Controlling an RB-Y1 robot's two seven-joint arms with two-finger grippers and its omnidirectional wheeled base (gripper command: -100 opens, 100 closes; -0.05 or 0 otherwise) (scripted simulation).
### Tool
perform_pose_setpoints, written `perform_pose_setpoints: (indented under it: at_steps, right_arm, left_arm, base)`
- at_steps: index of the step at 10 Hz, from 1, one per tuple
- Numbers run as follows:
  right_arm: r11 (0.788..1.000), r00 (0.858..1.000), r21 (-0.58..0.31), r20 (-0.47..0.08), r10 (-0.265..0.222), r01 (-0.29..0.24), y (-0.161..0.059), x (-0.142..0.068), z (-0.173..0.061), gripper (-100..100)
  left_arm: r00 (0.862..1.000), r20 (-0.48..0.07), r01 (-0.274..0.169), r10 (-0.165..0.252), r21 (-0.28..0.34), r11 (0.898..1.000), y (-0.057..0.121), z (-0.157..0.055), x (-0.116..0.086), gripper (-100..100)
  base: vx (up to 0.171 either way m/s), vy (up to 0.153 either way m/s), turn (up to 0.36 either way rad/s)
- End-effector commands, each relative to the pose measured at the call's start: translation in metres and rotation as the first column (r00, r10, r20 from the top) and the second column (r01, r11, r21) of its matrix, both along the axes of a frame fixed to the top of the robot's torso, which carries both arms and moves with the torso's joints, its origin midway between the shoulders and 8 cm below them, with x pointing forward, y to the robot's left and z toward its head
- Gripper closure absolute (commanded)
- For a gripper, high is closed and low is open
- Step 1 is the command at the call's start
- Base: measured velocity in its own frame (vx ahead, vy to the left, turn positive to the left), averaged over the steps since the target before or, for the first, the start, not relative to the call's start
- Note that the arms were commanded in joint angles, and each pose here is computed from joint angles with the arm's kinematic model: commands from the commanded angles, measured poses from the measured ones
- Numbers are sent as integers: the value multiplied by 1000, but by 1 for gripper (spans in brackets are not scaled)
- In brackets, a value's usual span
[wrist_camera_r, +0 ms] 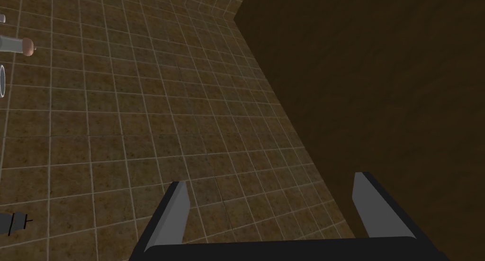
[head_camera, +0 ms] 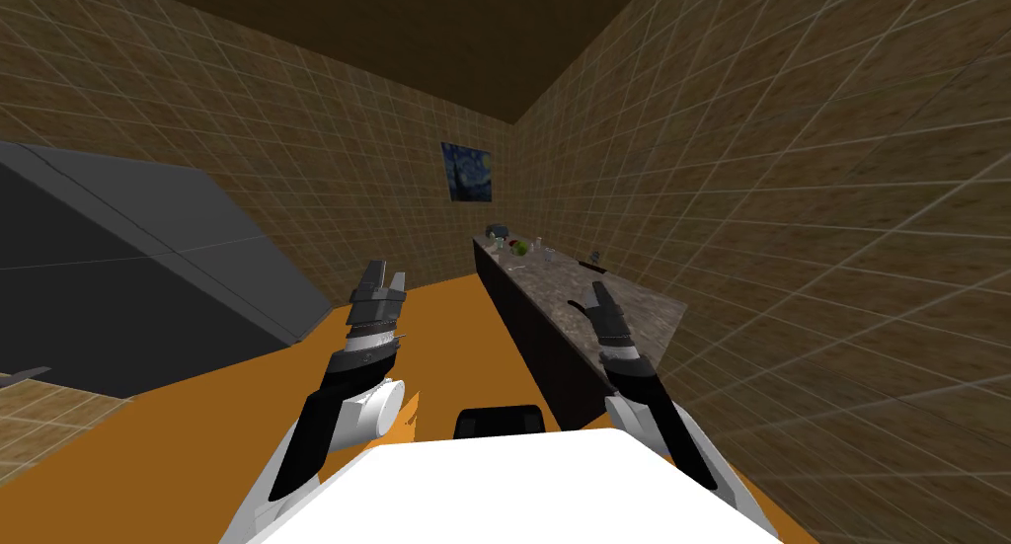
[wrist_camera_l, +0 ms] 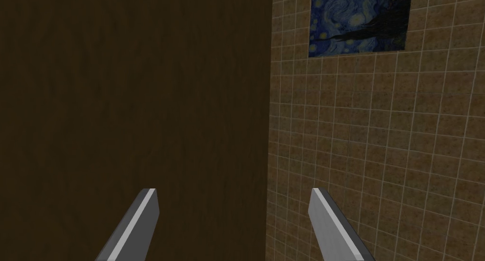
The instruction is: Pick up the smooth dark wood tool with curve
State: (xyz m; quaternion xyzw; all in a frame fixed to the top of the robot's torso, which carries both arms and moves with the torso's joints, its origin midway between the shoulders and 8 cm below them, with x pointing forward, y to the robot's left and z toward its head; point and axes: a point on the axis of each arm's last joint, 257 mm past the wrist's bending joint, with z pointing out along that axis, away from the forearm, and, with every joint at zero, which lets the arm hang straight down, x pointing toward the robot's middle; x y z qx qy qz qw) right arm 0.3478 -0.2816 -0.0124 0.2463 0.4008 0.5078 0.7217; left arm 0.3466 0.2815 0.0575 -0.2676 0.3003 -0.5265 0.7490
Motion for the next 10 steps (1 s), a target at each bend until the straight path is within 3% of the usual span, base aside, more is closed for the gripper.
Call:
perform_pose_setpoints:
  at_steps: [1, 2, 3, 4, 5, 6, 7, 8, 9, 10]
  right_arm:
    - [1000, 1000, -22, -31, 5, -5, -5, 3, -8, -100]
    - [999, 996, -38, -85, 1, -4, -12, 6, -28, -100]
    - [999, 996, -48, -87, 6, -10, -10, 6, -28, -100]
    - [998, 990, -67, -144, 0, -9, -18, 8, -50, -100]
    - [997, 989, -78, -146, 5, -16, -17, 8, -50, -100]
    - [995, 979, -101, -206, -5, -16, -26, 9, -72, -100]
    - [994, 978, -110, -208, 0, -23, -26, 9, -72, -100]
    - [991, 963, -134, -268, -15, -22, -37, 9, -95, -100]
    - [989, 963, -146, -271, -10, -31, -36, 9, -95, -100]
    - [985, 944, -167, -330, -30, -28, -49, 6, -119, -100]
  left_arm:
    - [1000, 0, 0, 0, 0, 1000, 0, 0, 0, 0]
    - [1000, 0, 0, 0, 0, 1000, 0, 0, 0, 0]
    - [1000, 0, 0, 0, 0, 1000, 0, 0, 0, 0]
    - [1000, 0, 0, 0, 0, 1000, 0, 0, 0, 0]
    - [1000, 0, 0, 0, 0, 1000, 0, 0, 0, 0]
    - [1000, 0, 0, 0, 0, 1000, 0, 0, 0, 0]
    - [1000, 0, 0, 0, 0, 1000, 0, 0, 0, 0]
    - [1000, 0, 0, 0, 0, 1000, 0, 0, 0, 0]
    - [1000, 0, 0, 0, 0, 1000, 0, 0, 0, 0]
    - [1000, 0, 0, 0, 0, 1000, 0, 0, 0, 0]
  base:
    - [-4, 80, 1]
    - [6, 92, 24]
    - [2, 75, 4]
    - [8, 84, 19]
    - [11, 67, 5]
    - [20, 84, 30]
    - [12, 67, 6]
    - [5, 73, 27]
    - [9, 62, 7]
    - [29, 68, 27]
